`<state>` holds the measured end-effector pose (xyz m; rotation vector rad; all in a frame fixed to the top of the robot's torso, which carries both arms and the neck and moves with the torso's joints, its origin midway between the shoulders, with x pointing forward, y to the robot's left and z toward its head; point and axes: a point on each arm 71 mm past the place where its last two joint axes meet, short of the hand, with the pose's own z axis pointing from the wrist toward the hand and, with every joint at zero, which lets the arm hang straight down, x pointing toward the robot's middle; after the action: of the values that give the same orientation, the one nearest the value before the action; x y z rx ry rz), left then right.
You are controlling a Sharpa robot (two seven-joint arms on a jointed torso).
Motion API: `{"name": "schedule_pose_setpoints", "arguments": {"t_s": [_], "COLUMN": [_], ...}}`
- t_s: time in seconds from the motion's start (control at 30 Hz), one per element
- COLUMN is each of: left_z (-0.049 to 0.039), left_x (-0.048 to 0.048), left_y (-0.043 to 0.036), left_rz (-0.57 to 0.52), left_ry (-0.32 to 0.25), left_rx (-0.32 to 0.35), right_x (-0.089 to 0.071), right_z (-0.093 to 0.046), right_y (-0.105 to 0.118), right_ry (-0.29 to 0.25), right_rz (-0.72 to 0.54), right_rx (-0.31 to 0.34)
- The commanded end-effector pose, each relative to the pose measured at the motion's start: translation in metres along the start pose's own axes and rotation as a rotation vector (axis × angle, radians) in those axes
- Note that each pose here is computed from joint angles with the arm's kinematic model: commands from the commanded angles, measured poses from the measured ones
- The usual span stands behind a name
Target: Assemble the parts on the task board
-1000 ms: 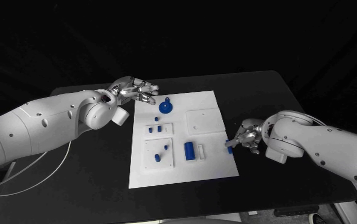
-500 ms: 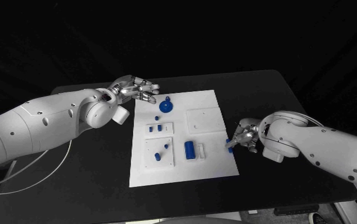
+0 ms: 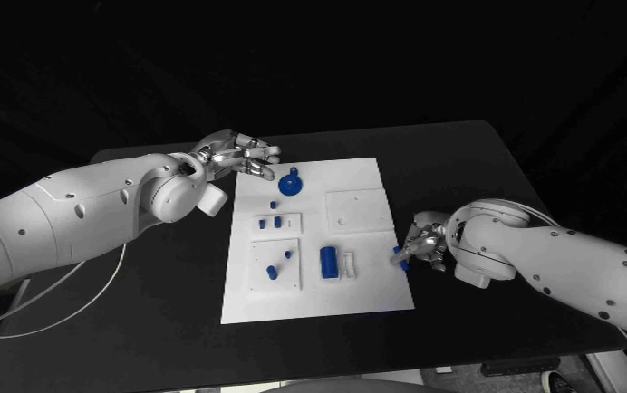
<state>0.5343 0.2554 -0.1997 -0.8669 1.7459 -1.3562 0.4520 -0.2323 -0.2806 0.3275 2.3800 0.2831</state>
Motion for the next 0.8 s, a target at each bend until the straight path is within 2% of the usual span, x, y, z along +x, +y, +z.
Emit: {"name": "schedule_pose_setpoints", "arguments": {"t_s": [0.03, 0.47, 0.8], "left_z": [0.0002, -0.0007, -0.0014], "left_x": [0.0019, 0.0010, -0.0001], "left_y": [-0.0009, -0.0004, 0.0003], "left_rz": [-0.006, -0.006, -0.006], "left_ry": [0.019, 0.018, 0.013], "left_rx": [0.006, 0.000, -0.006], "right_x": [0.0135, 0.0145, 0.0127], "right_z": [0.0050, 0.0081, 0.0061], "right_y": [-0.0060, -0.0092, -0.0149], "right_ry": [0.043, 0.033, 0.039], "right_rz": [-0.023, -0.008, 0.052], "right_rx": [0.031, 0.046, 0.019]}}
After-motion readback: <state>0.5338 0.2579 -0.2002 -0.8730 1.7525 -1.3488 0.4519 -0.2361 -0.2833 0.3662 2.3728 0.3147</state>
